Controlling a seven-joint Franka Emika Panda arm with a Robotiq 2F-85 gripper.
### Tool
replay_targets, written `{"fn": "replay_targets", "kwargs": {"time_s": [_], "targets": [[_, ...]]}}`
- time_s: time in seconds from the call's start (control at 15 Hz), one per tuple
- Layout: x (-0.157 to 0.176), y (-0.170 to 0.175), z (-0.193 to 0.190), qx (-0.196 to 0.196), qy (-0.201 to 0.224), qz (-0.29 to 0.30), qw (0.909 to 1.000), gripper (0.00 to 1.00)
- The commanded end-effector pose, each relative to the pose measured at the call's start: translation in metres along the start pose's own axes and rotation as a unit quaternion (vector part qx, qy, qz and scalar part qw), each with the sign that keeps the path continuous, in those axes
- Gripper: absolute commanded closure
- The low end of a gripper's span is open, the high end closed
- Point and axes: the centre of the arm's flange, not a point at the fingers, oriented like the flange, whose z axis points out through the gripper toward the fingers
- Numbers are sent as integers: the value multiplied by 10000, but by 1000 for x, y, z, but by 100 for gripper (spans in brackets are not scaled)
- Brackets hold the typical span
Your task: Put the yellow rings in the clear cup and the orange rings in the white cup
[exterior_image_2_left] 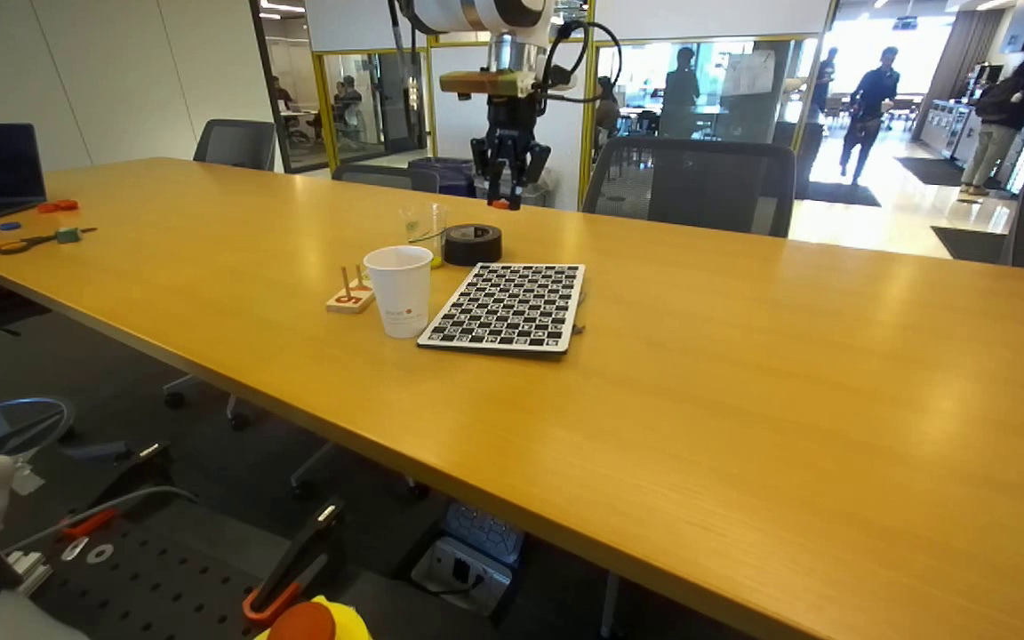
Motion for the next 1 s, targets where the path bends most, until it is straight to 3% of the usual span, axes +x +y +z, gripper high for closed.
{"fn": "replay_targets", "kwargs": {"time_s": [0.0,0.93], "targets": [[-62,8,7,162,-27,250,9996,79],[-141,21,22,258,148,557,9980,79]]}}
